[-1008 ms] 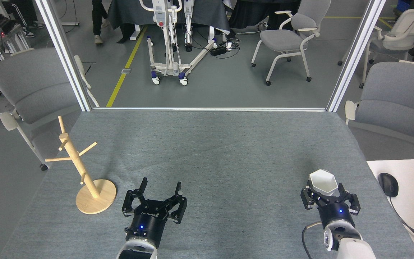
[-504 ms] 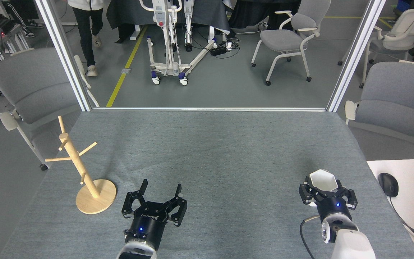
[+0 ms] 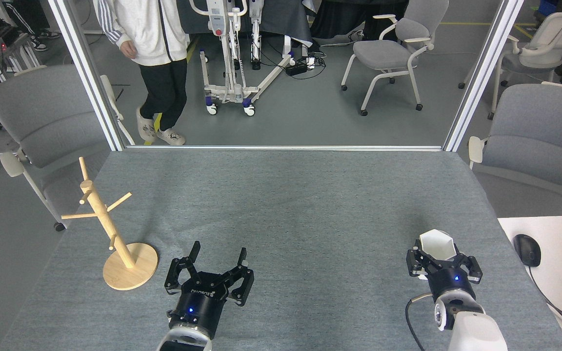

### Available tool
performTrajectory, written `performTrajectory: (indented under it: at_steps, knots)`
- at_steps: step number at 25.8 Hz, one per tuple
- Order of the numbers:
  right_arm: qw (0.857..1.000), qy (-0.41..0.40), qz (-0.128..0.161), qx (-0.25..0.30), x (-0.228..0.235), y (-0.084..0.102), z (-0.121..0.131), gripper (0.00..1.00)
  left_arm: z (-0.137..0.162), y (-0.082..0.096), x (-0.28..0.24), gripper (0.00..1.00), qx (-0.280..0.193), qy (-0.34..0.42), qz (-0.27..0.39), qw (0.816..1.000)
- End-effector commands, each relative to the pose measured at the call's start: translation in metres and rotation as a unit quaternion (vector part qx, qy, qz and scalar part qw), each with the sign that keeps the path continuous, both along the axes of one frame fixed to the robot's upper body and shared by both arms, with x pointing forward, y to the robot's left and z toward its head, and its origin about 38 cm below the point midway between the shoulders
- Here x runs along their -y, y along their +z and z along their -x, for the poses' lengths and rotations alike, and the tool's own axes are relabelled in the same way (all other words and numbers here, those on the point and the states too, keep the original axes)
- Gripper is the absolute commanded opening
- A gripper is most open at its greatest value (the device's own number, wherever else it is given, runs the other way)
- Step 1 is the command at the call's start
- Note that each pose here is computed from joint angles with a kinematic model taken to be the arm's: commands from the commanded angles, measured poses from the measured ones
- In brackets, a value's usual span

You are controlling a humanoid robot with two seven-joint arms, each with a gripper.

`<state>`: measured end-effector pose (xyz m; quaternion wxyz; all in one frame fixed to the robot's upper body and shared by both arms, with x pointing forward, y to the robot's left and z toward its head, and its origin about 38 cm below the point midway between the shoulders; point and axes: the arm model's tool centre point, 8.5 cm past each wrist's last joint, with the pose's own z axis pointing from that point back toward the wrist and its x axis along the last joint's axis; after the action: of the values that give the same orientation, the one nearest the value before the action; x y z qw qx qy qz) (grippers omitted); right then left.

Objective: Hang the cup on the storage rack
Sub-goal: 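Lift the white cup with the right gripper, then carry the cup toward the left gripper at table center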

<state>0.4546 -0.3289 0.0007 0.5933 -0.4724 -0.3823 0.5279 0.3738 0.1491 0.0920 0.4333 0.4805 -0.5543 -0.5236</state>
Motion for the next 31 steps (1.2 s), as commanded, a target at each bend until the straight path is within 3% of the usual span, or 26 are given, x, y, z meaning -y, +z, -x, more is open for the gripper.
performTrajectory:
  at_steps: [1, 3, 5, 11, 17, 23, 28, 31]
  knots:
    - [1.000, 0.006, 0.004, 0.002, -0.002, 0.001, 0.001, 0.25, 0.000, 0.005, 0.002, 1.00, 0.008, -0.015, -0.001, 1.000]
    - [1.000, 0.008, 0.004, 0.006, -0.002, 0.004, -0.001, 0.19, 0.000, 0.005, 0.001, 1.00, 0.008, -0.014, -0.001, 1.000]
    - [1.000, 0.007, 0.006, 0.015, -0.001, 0.010, -0.003, 0.04, 0.000, 0.004, 0.000, 1.00, 0.007, -0.010, 0.000, 1.000]
    - [0.997, 0.010, 0.003, 0.082, -0.009, 0.071, -0.018, 0.02, 0.000, 0.005, 0.001, 1.00, 0.009, -0.009, 0.002, 1.000]
    - [0.994, -0.019, -0.043, 0.097, -0.031, 0.124, -0.017, 0.00, 0.002, 0.013, 0.004, 0.99, 0.057, -0.034, 0.003, 0.998]
    - [0.988, -0.053, -0.061, 0.129, -0.104, 0.146, -0.007, 0.00, 0.012, 0.005, 0.026, 0.99, 0.061, -0.129, -0.046, 0.989]
    - [0.983, -0.098, -0.063, 0.143, -0.157, 0.162, -0.005, 0.00, 0.027, -0.023, 0.082, 0.99, 0.043, -0.201, -0.143, 0.968]
    - [0.982, -0.098, -0.077, 0.141, -0.192, 0.163, 0.002, 0.00, 0.014, -0.026, 0.099, 0.99, 0.038, -0.216, -0.154, 0.963]
